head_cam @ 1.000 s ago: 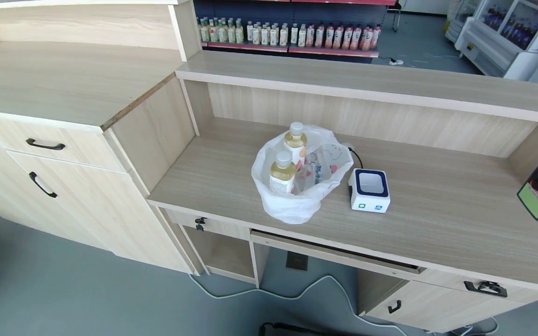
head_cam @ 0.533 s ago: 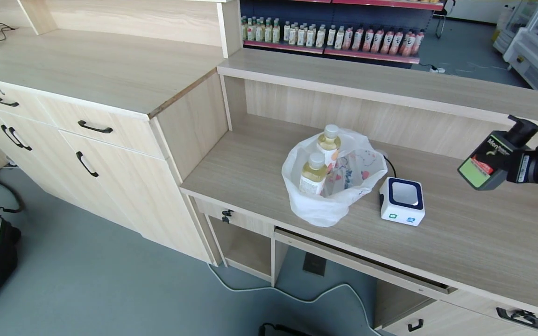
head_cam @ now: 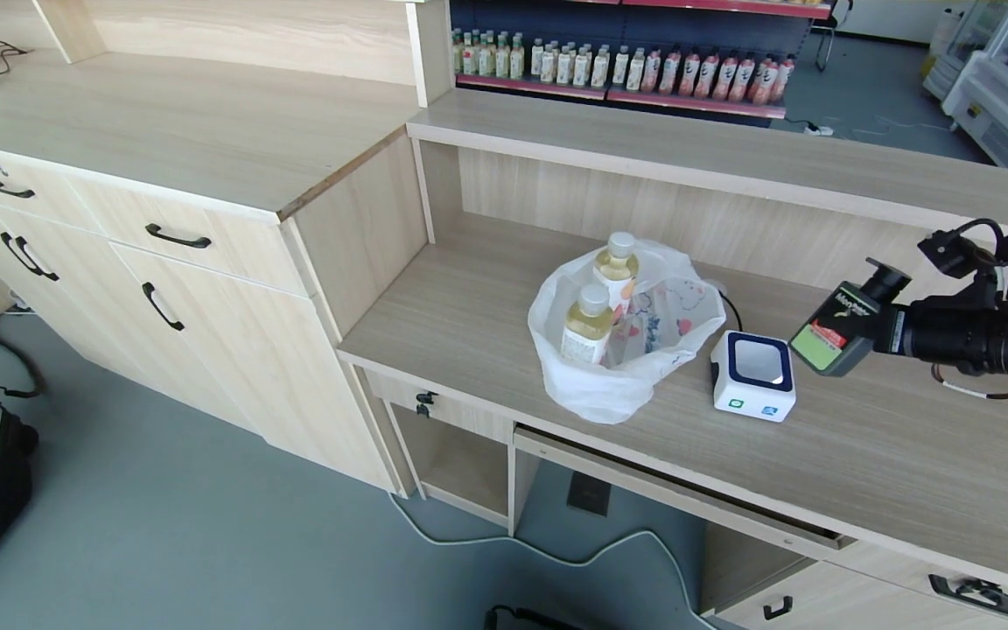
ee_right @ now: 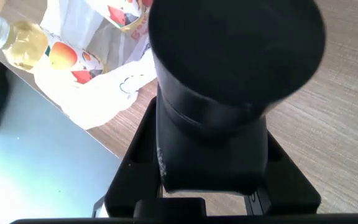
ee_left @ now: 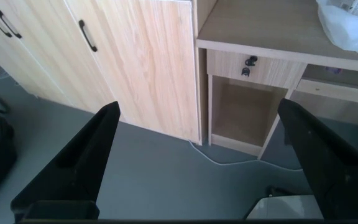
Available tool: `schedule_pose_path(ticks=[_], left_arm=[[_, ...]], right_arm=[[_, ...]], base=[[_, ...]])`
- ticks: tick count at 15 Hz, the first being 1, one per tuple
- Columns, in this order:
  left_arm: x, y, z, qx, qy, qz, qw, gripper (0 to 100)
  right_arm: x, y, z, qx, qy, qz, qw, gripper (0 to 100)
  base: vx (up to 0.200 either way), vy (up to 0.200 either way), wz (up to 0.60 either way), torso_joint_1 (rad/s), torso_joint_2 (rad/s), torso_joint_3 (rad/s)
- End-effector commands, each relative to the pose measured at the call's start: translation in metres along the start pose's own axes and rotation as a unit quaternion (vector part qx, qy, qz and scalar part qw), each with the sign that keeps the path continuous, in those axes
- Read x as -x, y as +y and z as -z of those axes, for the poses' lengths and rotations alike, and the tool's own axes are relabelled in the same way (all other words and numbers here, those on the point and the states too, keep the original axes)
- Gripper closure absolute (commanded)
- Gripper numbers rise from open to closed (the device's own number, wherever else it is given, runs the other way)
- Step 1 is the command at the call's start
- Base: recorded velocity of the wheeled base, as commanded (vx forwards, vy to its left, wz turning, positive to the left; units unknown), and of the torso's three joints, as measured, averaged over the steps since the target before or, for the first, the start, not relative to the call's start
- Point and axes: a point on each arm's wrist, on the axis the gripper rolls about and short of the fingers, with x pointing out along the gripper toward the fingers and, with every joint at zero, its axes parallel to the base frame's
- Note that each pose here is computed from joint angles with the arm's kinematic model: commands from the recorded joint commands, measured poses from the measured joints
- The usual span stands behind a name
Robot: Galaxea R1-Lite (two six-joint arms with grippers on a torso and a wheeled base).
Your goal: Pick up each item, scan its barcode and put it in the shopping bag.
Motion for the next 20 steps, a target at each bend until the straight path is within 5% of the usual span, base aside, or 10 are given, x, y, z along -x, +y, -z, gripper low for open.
schedule_pose_path(ticks=[1, 20], left_arm=[[0.000, 0.000, 0.000, 0.000, 0.000, 0.000, 1.0000, 0], [0.000, 0.000, 0.000, 0.000, 0.000, 0.000, 1.0000, 0]], right_arm=[[-0.020, -0.004, 0.008, 0.005, 0.015, -0.010, 1.000, 100], [-0.056, -0.003, 0.014, 0.053, 0.008, -0.043, 0.998, 100]], base=[[0.000, 0.000, 0.00, 0.000, 0.00, 0.000], [0.000, 0.000, 0.00, 0.000, 0.00, 0.000]])
